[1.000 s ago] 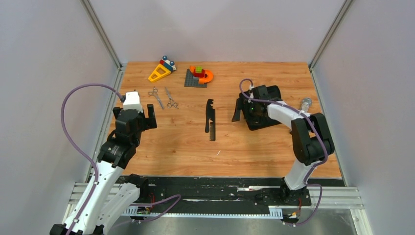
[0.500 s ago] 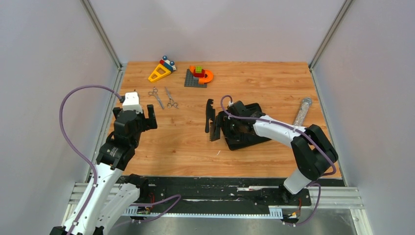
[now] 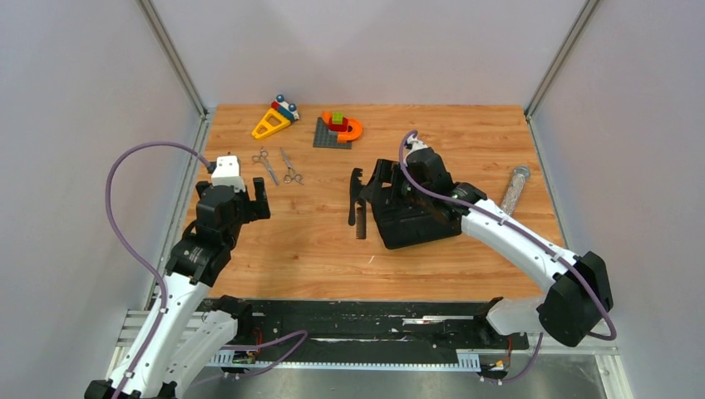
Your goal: Sort the hair-cutting tools
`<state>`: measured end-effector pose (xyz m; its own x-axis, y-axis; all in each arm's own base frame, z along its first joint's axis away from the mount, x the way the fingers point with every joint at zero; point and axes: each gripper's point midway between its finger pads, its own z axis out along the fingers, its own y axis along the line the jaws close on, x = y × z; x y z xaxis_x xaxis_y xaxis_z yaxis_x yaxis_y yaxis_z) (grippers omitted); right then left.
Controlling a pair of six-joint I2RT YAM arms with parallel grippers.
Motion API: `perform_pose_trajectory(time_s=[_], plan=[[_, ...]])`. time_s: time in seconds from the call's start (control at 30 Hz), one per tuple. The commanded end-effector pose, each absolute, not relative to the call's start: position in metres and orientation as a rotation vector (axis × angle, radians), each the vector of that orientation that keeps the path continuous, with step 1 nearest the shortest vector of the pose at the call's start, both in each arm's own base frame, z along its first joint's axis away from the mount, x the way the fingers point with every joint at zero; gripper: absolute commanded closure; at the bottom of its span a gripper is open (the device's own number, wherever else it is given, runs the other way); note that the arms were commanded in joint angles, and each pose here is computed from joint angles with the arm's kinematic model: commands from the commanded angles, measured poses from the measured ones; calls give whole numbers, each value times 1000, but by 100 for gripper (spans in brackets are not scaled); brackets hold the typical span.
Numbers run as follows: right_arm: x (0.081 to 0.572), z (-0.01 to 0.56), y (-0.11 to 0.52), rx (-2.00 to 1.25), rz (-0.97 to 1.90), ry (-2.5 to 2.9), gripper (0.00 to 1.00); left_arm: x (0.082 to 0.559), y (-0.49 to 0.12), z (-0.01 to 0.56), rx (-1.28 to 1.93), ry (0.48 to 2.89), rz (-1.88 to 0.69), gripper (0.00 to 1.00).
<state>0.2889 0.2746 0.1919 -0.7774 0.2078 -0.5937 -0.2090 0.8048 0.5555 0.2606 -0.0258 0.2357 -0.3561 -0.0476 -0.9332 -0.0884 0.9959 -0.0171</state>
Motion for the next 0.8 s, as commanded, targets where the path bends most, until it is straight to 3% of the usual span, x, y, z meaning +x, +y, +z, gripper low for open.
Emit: perform_pose_trajectory(time_s=[0.0, 0.4, 0.77], plan=[[297, 192, 264, -52, 719, 2285, 0, 266, -32, 236, -98, 1940, 14, 0], [293, 129, 299, -159, 404, 2495, 20, 272, -28, 223, -117, 1996, 68, 0], [309, 66, 333, -247, 174, 2582, 54, 272, -14, 219, -168, 2006, 159, 0]])
